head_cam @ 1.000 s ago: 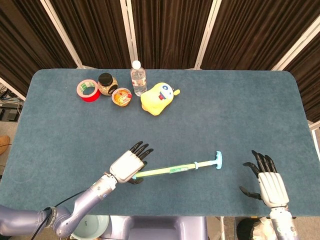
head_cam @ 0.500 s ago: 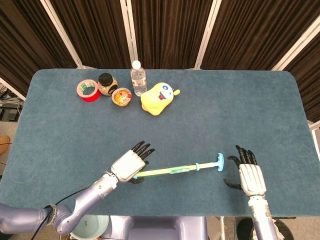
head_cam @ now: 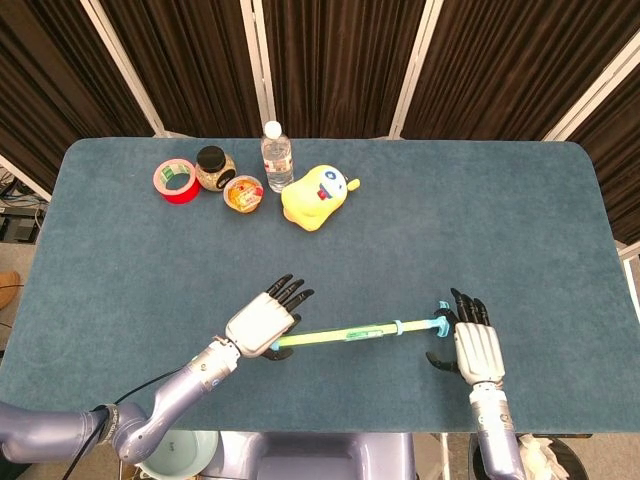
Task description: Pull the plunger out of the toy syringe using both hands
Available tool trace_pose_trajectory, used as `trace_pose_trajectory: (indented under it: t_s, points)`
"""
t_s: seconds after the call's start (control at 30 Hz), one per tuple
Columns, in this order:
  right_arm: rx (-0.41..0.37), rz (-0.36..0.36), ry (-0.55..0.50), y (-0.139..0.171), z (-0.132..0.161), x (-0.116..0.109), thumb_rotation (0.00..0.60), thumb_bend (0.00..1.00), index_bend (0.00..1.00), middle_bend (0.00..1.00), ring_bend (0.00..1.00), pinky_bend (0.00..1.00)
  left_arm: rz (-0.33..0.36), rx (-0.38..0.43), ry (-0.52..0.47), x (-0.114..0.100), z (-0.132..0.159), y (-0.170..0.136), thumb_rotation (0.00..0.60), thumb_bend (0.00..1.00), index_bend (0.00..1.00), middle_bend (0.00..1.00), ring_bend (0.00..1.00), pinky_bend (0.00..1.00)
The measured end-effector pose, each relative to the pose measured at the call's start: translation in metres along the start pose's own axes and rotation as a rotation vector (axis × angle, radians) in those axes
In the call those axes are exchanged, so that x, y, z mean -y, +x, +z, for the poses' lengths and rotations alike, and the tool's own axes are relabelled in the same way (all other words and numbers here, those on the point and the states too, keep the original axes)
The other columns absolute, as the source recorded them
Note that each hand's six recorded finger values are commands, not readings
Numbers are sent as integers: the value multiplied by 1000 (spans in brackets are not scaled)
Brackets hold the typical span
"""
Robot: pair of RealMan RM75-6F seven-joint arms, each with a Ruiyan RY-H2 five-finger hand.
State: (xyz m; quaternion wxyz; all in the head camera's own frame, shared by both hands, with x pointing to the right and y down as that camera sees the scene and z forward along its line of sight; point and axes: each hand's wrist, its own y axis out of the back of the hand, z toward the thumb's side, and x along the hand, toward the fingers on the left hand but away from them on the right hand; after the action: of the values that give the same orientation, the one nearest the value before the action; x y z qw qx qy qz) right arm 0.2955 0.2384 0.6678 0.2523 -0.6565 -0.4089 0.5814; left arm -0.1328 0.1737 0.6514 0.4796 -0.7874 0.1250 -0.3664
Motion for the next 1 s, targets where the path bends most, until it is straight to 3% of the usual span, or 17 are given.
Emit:
trace_pose_trajectory:
  t_s: [1.0]
  points:
    - [54,1,-51,-16,14,14,600,291,439,72,14,0,23,23,-38,-16,12,2,600,340,624,85,0,60]
